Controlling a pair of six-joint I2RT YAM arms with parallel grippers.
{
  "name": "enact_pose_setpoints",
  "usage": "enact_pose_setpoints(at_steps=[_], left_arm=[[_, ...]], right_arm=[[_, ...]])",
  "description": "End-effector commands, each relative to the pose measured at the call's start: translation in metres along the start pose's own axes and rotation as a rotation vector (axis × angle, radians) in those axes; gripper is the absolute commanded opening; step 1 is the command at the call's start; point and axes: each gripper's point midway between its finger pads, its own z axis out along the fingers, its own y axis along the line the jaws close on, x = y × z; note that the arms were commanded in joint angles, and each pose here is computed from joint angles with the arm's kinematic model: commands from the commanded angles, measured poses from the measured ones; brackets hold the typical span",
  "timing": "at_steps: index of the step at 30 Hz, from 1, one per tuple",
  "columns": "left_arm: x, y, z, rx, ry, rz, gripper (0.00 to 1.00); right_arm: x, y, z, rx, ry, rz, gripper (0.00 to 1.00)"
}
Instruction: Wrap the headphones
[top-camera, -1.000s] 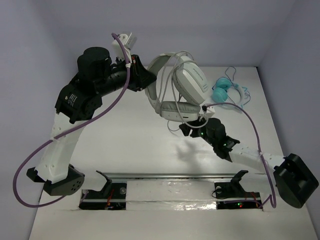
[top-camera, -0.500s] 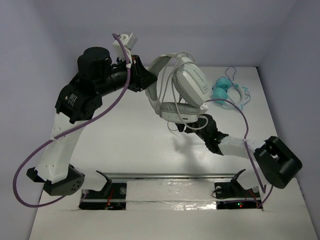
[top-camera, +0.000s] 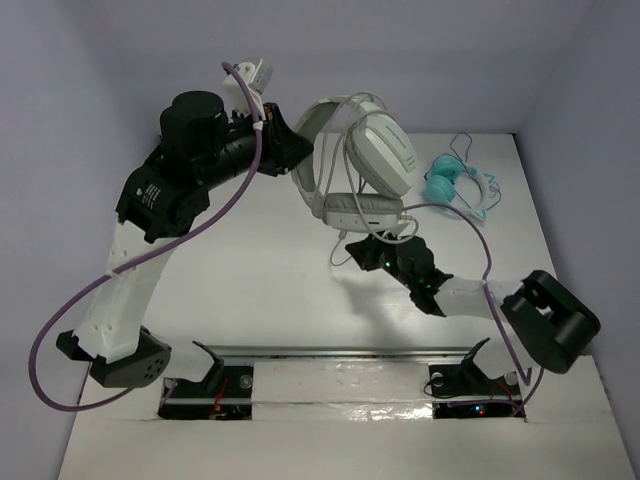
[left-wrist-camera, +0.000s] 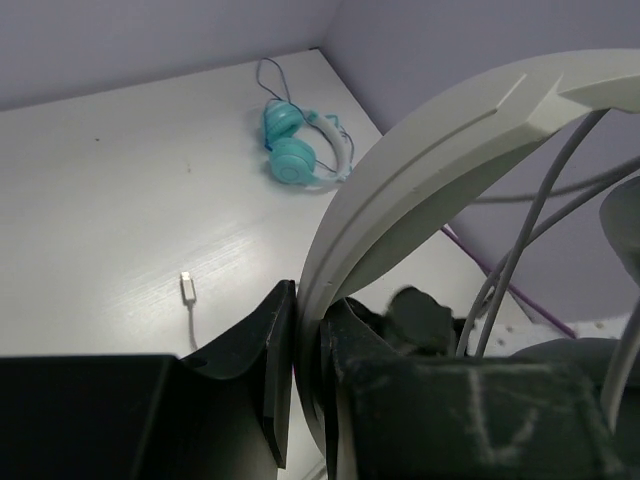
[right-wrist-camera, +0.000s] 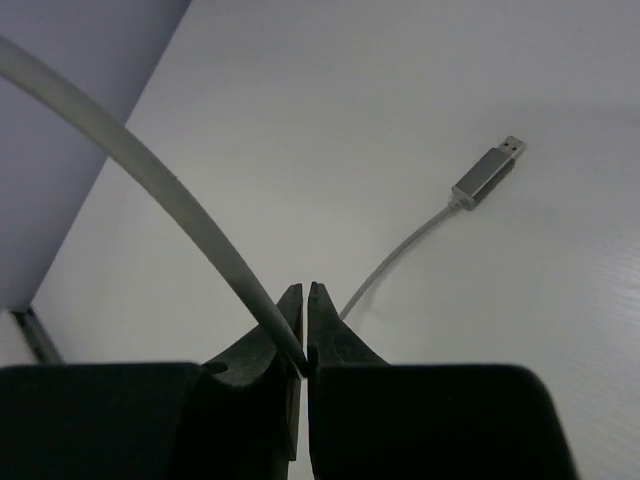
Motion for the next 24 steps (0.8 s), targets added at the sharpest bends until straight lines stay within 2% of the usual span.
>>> enact_pose_setpoints(at_steps=[1, 3, 4, 5, 6, 11, 15, 17, 18, 20, 22, 23, 24], left_arm=[[-0.055, 0.001, 0.009, -0.047, -0.212, -0.039, 0.00], [-0.066, 0.022, 0.023, -0.103, -0.242, -0.060, 0.00], [-0.071, 0.027, 0.028, -0.117, -0.258, -0.079, 0.00], [-0.076, 0.036, 0.032, -0.146, -0.273, -0.092, 0.00], [-0.078, 0.050, 0.039, -0.196, -0.285, -0.103, 0.00], [-0.090, 0.100, 0.050, -0.292, -0.347, -0.182, 0.00], [-0.078, 0.143, 0.060, -0.417, -0.369, -0.238, 0.00], [-0.075, 0.157, 0.062, -0.472, -0.381, -0.231, 0.00], [-0.069, 0.173, 0.064, -0.538, -0.379, -0.227, 0.00], [-0.060, 0.189, 0.066, -0.604, -0.371, -0.208, 0.00], [-0.043, 0.211, 0.068, -0.689, -0.352, -0.182, 0.00], [-0.037, 0.218, 0.067, -0.719, -0.343, -0.172, 0.00], [-0.022, 0.229, 0.070, -0.754, -0.312, -0.166, 0.00]], right_arm=[[-0.007, 0.042, -0.022, -0.087, -0.031, 0.024, 0.00], [0.015, 0.044, -0.034, -0.040, 0.048, 0.012, 0.00], [0.023, 0.065, -0.044, -0.076, 0.071, 0.001, 0.00], [0.024, 0.067, -0.048, -0.047, 0.068, -0.004, 0.00], [0.038, 0.064, -0.055, -0.017, 0.124, -0.019, 0.00], [0.069, 0.090, -0.082, -0.026, 0.236, -0.035, 0.00], [0.095, 0.106, -0.101, -0.024, 0.360, -0.088, 0.00], [0.090, 0.124, -0.106, -0.018, 0.360, -0.114, 0.00], [0.104, 0.123, -0.118, 0.004, 0.419, -0.166, 0.00], [0.093, 0.147, -0.124, -0.004, 0.408, -0.174, 0.00], [0.100, 0.158, -0.140, -0.007, 0.452, -0.227, 0.00], [0.088, 0.173, -0.141, -0.018, 0.430, -0.228, 0.00], [0.088, 0.169, -0.146, 0.009, 0.451, -0.265, 0.00]])
